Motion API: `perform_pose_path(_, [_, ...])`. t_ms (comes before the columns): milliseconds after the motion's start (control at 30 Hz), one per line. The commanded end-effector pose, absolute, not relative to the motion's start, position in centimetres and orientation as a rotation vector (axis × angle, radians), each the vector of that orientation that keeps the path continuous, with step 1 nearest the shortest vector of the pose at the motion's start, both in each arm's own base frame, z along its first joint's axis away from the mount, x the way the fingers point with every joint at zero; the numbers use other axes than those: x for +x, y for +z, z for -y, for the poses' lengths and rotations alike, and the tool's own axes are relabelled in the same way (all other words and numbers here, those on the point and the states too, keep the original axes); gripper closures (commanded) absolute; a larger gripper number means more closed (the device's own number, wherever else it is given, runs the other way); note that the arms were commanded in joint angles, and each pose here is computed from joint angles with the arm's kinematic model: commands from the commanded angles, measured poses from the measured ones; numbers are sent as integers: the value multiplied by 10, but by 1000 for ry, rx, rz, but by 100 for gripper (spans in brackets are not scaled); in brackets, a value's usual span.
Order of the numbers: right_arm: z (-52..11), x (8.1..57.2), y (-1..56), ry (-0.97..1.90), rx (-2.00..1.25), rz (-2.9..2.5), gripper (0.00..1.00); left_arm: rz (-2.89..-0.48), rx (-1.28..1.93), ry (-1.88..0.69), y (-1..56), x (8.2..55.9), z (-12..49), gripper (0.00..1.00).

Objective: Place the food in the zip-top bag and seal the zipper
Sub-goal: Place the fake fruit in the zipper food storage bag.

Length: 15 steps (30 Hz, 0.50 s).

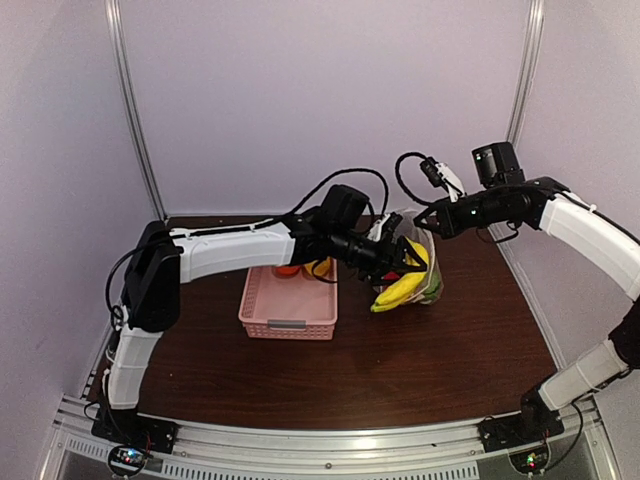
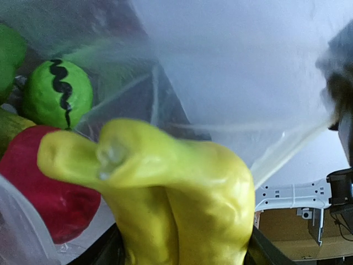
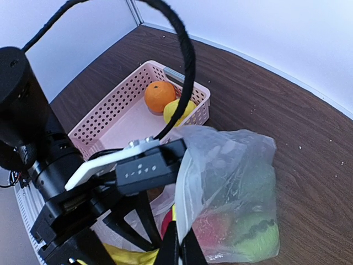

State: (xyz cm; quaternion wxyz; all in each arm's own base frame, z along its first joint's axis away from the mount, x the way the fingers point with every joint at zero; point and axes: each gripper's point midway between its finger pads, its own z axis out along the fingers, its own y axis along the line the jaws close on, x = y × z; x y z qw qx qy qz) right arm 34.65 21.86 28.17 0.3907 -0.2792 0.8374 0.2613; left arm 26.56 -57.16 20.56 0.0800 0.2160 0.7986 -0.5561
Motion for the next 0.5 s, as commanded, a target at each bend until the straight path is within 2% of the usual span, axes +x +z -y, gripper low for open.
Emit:
perform_pose_path(0, [-230,326,287,718,-800,-2082,100,-2351,362,-1677,217,308,571,56])
perform_pose_path(100, [-235,322,282,730,-823,-2089,100,-2281,207,-1745,228,322,573,54])
perform_pose_path(233, [-241,315,283,753,-856,-2082,100,-2242,24,-1753,229,339,571,47])
perform_pose_path(467, [-244,310,293,793,-859,-2059,100,-2226,-136,-1685,222,360,568,24])
